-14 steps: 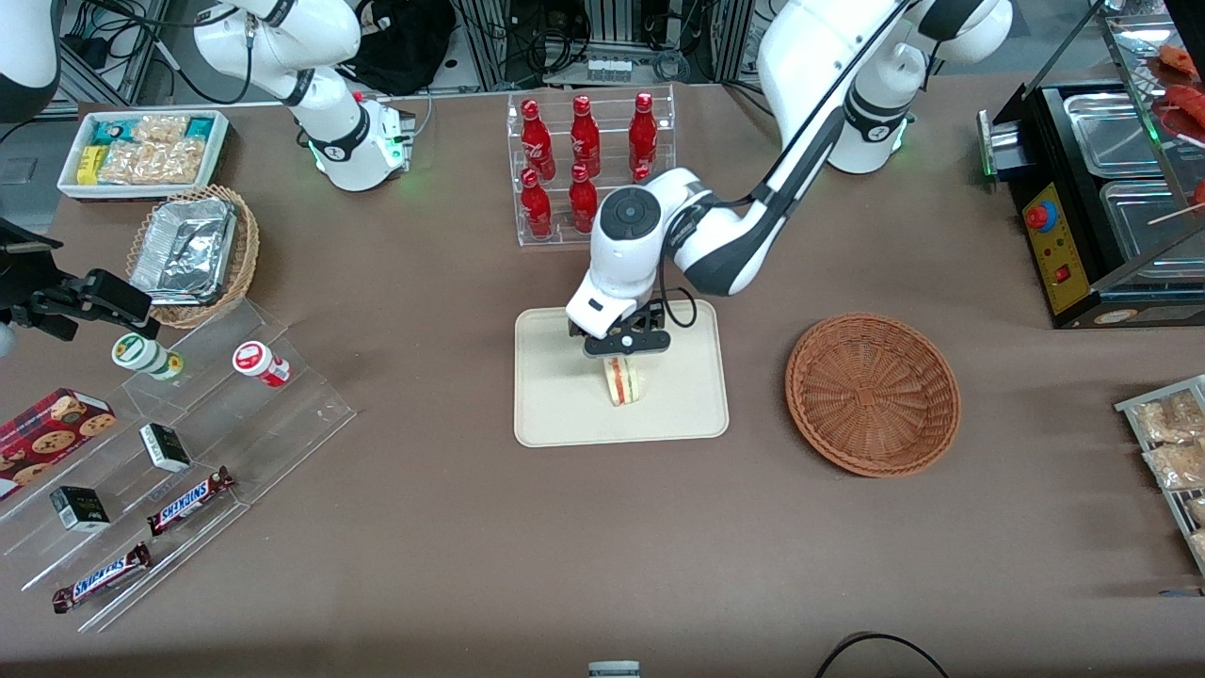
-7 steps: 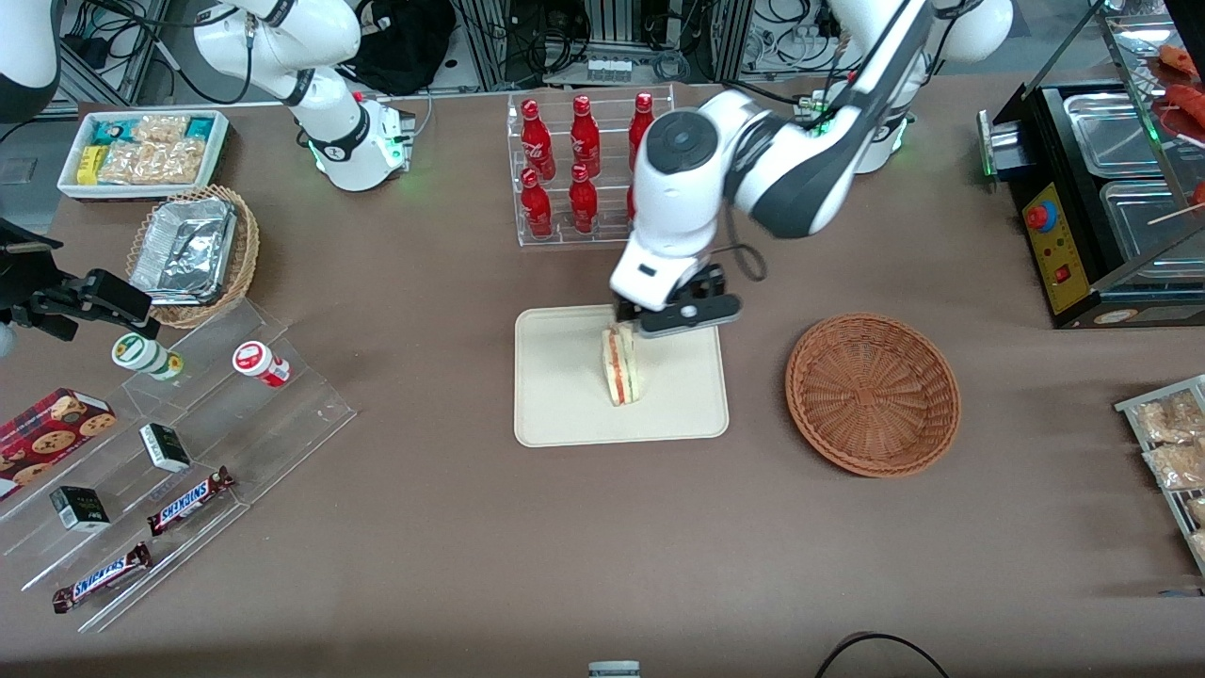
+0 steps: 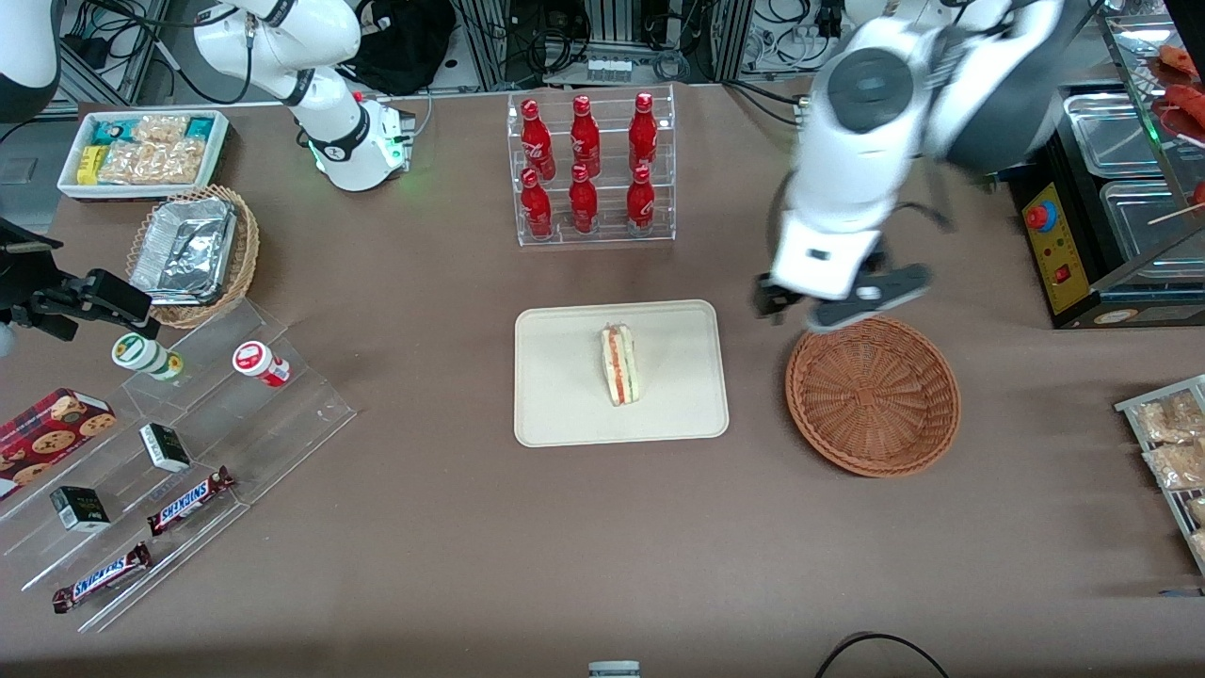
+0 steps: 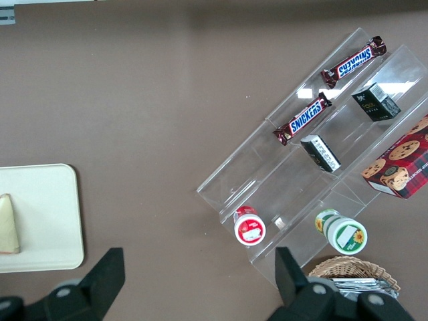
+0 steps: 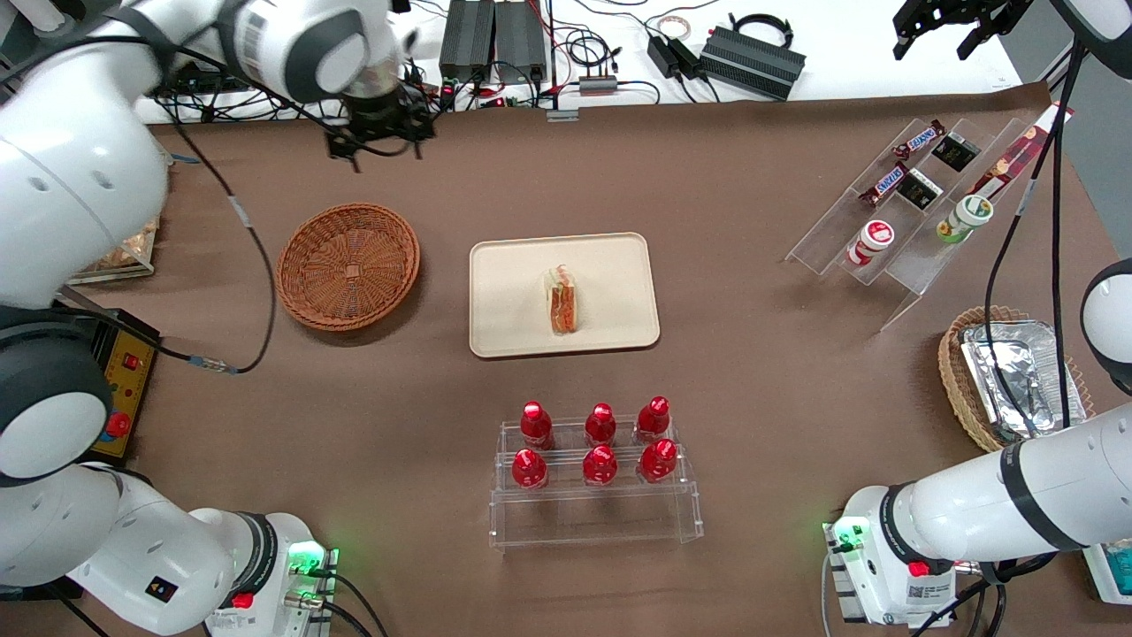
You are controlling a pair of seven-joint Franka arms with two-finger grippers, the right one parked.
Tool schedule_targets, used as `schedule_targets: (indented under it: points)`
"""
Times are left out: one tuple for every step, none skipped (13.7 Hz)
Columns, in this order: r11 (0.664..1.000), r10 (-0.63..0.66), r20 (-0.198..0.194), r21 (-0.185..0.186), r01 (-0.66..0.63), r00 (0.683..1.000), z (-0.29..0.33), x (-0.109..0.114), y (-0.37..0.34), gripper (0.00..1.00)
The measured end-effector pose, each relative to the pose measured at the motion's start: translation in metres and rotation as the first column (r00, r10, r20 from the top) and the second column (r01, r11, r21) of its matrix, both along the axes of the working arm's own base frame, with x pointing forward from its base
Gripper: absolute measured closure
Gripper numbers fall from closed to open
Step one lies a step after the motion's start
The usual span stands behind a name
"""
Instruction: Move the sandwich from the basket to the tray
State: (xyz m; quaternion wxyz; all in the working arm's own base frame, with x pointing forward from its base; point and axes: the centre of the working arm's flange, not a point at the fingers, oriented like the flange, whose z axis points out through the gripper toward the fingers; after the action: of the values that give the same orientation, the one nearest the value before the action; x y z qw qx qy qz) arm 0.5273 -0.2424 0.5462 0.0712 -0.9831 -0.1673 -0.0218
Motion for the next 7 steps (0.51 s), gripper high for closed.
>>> schedule_targets:
  points:
    - [1.000, -0.010, -0.023, 0.008, 0.010, 1.000, 0.011, 0.002, 0.025, 0.00]
    - [1.000, -0.020, -0.038, 0.010, 0.020, 0.999, 0.020, 0.005, 0.045, 0.00]
    - [0.999, -0.030, -0.051, 0.011, 0.031, 0.998, 0.027, 0.007, 0.062, 0.00]
    - [0.999, -0.042, -0.061, 0.009, 0.042, 0.997, 0.032, 0.009, 0.077, 0.00]
    - [0.998, -0.058, -0.075, -0.002, 0.058, 0.996, 0.036, 0.011, 0.095, 0.00]
    - [0.996, -0.081, -0.089, -0.028, 0.079, 0.993, 0.038, 0.013, 0.113, 0.00]
    - [0.993, -0.106, -0.111, -0.054, 0.101, 0.988, 0.038, 0.015, 0.133, 0.00]
